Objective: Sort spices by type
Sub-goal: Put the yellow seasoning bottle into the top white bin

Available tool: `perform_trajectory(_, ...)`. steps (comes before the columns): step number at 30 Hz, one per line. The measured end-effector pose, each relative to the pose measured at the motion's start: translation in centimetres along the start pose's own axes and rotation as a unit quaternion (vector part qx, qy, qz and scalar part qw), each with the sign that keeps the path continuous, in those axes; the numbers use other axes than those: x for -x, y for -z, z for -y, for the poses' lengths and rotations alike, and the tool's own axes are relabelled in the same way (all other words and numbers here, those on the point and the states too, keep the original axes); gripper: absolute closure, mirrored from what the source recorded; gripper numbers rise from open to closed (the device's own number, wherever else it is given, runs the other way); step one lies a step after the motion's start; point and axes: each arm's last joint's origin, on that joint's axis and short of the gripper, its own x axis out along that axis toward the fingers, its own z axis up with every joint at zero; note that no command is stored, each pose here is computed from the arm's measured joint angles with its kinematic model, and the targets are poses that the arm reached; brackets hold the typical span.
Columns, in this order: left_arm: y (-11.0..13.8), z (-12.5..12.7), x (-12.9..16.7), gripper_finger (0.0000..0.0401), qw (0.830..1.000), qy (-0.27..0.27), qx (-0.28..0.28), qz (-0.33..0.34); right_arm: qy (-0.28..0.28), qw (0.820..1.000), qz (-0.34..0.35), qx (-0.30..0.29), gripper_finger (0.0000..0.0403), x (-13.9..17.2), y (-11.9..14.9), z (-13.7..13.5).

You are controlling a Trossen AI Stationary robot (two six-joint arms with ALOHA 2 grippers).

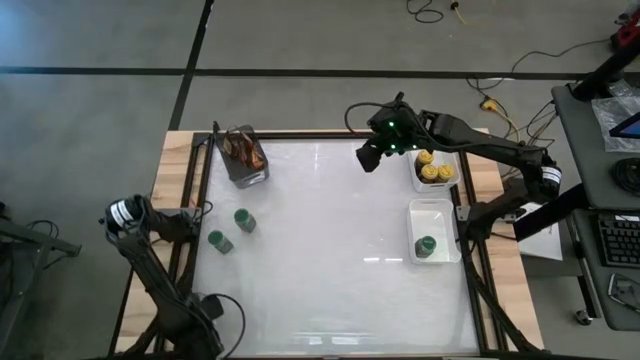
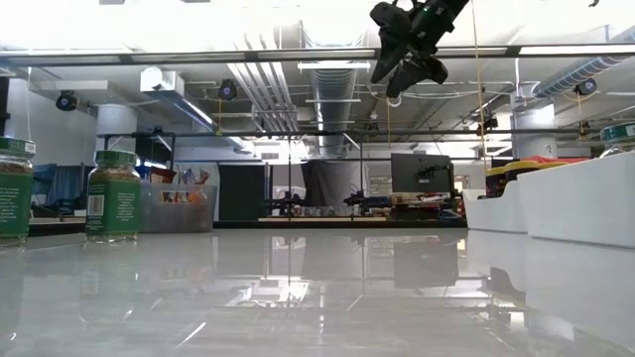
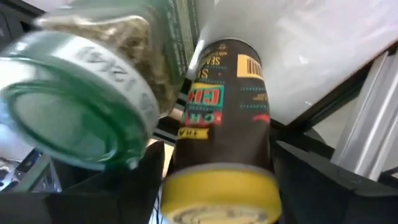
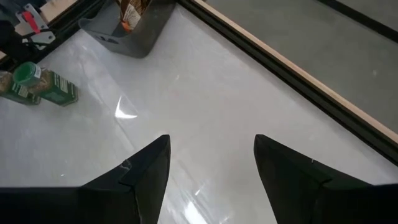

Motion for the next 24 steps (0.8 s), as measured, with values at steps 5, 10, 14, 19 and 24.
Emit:
perform_trajectory(5,-0.3,0.7,-0.7,0.0183,1.0,0.006,-0.013,-0.008,0.0,1.0,0.0,0.003,0.0178,0.0,0.0,0.0)
perform_trajectory(10,-0.1,1.0,-0.6,0.0199,1.0,0.011,-0.015,-0.014,-0.001,1.0,0.002,0.017,0.0174,0.0,0.0,0.0)
perform_trajectory(14,0.3,1.2,0.4,0.0198,1.0,0.026,-0.011,-0.012,-0.001,0.999,0.003,0.046,0.0177,0.0,-0.1,0.0)
perform_trajectory(19,1.0,2.4,3.3,0.0179,0.997,0.074,-0.007,0.001,-0.001,0.996,0.006,0.091,0.0177,0.0,-0.1,0.0)
perform_trajectory(24,0.4,3.1,7.7,0.0197,0.987,0.136,0.006,0.088,-0.001,0.991,0.005,0.136,0.0171,0.0,-0.1,0.0)
